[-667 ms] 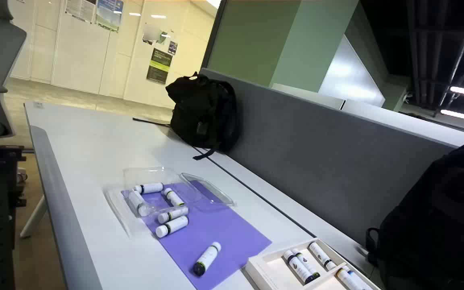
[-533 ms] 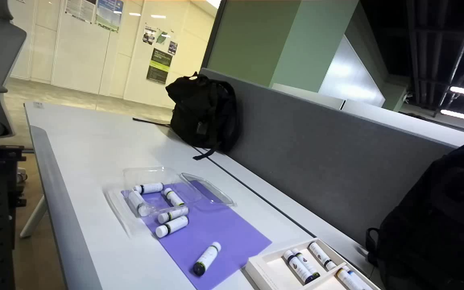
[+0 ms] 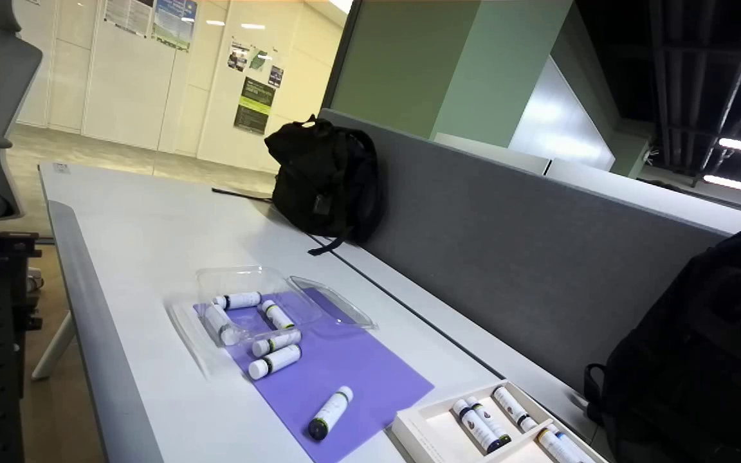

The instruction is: Pick the object and put it in the plastic box

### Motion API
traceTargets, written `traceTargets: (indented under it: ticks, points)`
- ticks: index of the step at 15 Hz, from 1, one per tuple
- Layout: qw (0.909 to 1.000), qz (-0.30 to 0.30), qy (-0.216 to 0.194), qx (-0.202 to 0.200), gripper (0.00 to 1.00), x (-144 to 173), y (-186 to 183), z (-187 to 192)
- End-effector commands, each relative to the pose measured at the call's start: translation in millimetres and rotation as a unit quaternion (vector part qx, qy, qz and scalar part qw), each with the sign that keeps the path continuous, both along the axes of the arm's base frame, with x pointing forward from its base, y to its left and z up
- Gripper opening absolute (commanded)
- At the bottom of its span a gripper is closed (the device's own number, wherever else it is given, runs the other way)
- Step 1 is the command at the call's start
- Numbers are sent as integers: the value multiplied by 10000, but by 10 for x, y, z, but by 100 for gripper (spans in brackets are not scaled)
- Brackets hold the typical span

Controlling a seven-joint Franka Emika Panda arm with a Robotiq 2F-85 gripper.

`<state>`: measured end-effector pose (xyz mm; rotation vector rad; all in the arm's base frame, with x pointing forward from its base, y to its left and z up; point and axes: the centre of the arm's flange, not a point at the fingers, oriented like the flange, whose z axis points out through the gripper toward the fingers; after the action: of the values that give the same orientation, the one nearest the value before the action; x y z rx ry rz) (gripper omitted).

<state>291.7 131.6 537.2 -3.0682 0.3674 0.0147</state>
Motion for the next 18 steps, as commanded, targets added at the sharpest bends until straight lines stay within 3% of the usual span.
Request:
traceTargets:
  ticks: [1,7,11,13,14,16,18]
  points:
    - [9995,228,-179,-98,100,132,-46,-153]
    - [9968,559,-483,-318,100,966,-729,-964]
    - [9980,-183,-233,-566,100,1521,-1522,-1443]
    - [9955,-696,88,-642,100,1788,-1946,-1599]
    - [9978,-271,-159,-590,100,1310,-1717,-1563]
    - [9979,-330,-29,-551,100,1406,-1880,-1704]
    - [9982,-234,-56,-558,100,1392,-1785,-1683]
